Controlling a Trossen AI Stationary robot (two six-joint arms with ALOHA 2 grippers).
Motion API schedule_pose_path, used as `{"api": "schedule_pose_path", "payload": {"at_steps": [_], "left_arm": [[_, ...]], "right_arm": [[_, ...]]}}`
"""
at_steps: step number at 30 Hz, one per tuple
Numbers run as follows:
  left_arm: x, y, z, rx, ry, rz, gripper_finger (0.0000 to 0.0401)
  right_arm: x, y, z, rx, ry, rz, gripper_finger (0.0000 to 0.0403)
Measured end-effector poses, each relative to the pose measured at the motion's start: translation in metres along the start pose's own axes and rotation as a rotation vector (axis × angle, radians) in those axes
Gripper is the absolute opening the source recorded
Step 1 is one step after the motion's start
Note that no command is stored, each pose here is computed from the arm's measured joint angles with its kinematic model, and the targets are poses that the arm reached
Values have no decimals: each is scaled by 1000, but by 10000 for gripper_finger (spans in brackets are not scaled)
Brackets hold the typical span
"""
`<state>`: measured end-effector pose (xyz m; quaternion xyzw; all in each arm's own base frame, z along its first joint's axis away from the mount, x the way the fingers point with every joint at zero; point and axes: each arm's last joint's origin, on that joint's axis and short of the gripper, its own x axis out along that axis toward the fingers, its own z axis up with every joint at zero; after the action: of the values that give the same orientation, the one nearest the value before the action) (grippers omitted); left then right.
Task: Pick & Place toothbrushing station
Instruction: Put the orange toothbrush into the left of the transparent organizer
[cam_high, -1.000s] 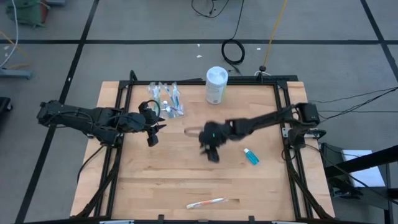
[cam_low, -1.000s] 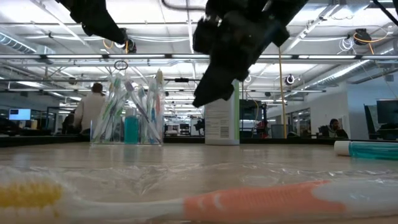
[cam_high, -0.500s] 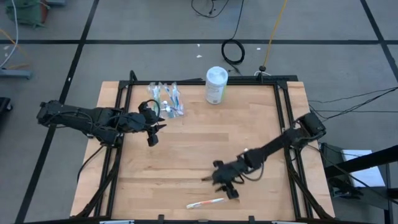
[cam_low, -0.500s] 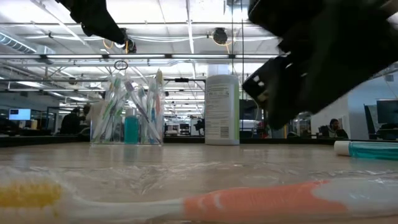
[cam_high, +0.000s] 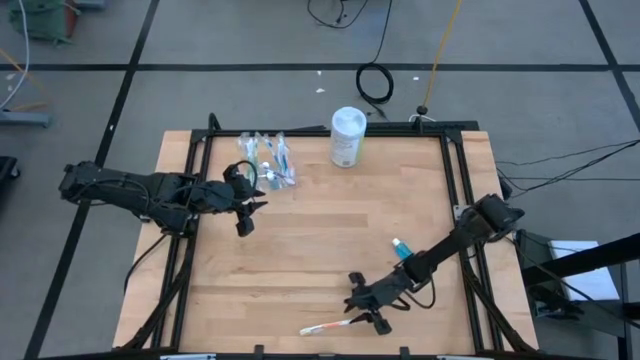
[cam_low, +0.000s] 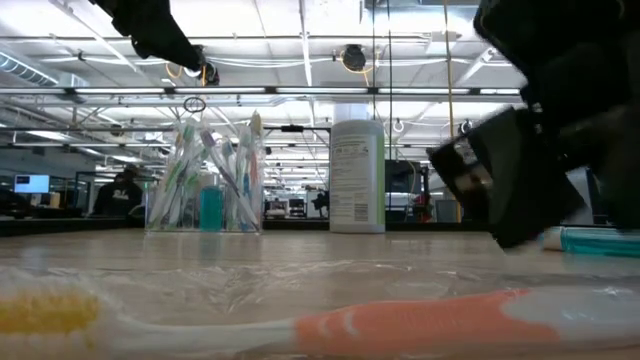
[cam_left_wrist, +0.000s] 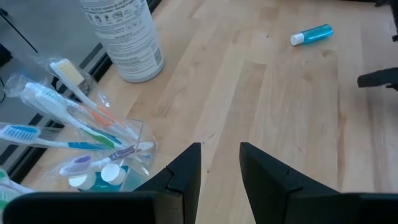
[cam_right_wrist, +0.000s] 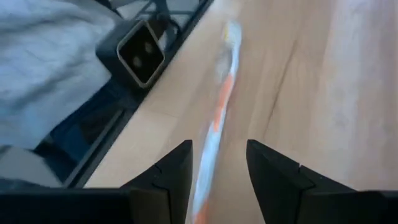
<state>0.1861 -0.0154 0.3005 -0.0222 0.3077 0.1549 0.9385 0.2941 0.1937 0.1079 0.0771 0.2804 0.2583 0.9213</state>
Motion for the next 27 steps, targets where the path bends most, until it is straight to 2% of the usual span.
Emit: {"api": "schedule_pose_path", "payload": {"at_steps": [3, 6, 16, 20, 27], "left_arm": [[0, 0, 0, 7, 0, 1, 118], [0, 0, 0, 10, 0, 1, 118], [0, 0, 0, 24, 0, 0, 118], [0, 0, 0, 24, 0, 0, 118], [0, 0, 0, 21, 0, 0, 118]], "right_arm": [[8, -1, -5, 62, -31, 73, 141], [13, 1, -9, 63, -59, 88, 141], [20, -4, -20, 38, -39, 49, 138], [20, -7, -20, 44, -35, 43, 108], [19, -17, -16, 70, -37, 26, 15]]}}
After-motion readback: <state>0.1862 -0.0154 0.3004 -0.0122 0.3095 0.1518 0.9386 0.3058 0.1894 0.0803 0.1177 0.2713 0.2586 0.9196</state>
